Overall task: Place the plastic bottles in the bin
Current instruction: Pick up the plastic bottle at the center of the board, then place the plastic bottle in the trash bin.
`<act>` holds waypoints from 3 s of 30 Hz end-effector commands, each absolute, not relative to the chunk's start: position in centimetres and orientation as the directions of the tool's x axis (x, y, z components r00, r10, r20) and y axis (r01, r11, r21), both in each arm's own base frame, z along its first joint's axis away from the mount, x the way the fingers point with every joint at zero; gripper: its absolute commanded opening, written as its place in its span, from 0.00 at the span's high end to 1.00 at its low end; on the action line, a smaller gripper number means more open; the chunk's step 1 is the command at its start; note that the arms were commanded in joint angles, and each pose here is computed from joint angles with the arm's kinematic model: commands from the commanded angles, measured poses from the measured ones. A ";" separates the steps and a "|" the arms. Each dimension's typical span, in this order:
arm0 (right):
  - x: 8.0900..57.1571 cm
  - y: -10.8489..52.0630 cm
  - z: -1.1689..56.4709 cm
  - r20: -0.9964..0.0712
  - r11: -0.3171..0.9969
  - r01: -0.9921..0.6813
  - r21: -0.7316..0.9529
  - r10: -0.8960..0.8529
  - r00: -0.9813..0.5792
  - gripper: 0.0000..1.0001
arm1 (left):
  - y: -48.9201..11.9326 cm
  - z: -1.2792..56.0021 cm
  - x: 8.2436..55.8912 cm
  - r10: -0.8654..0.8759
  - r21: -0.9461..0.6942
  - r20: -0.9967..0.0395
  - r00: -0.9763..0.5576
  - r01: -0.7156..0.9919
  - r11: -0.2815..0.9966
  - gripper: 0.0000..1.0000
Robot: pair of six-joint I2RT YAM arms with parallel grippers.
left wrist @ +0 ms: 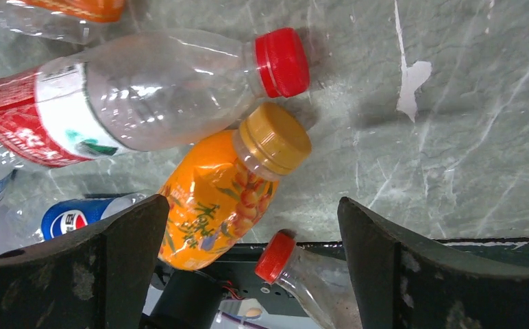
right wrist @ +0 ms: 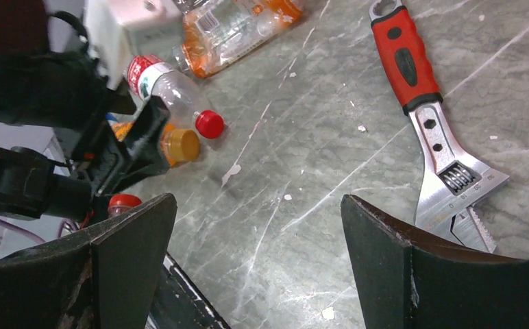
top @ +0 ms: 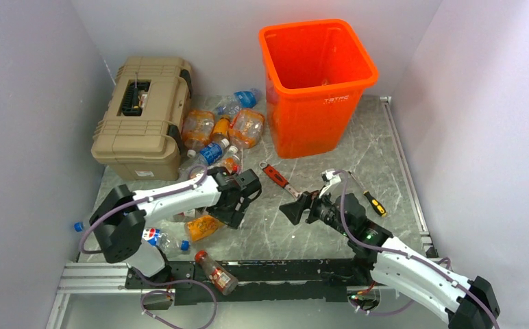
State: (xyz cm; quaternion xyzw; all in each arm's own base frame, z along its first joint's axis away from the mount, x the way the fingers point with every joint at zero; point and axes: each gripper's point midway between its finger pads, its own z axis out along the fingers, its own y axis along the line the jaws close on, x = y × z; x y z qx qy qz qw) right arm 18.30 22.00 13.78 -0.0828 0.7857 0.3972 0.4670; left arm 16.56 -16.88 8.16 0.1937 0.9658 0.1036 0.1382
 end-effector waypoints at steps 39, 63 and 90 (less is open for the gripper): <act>19.2 19.9 20.0 -0.886 0.727 -0.531 0.436 0.244 -0.394 0.04 | -23.9 13.1 20.7 0.400 -0.028 -0.431 -0.809 0.455 0.890 0.98; 18.1 25.4 33.4 -0.891 0.437 -0.799 0.413 0.375 -0.255 0.00 | -24.8 42.2 24.0 -0.468 -0.381 -0.854 -0.227 0.885 0.266 1.00; 21.0 32.9 36.7 -0.963 0.457 -0.866 0.205 0.251 -0.095 0.00 | -23.9 40.4 21.0 -0.488 -0.348 -0.837 -0.247 0.929 0.128 1.00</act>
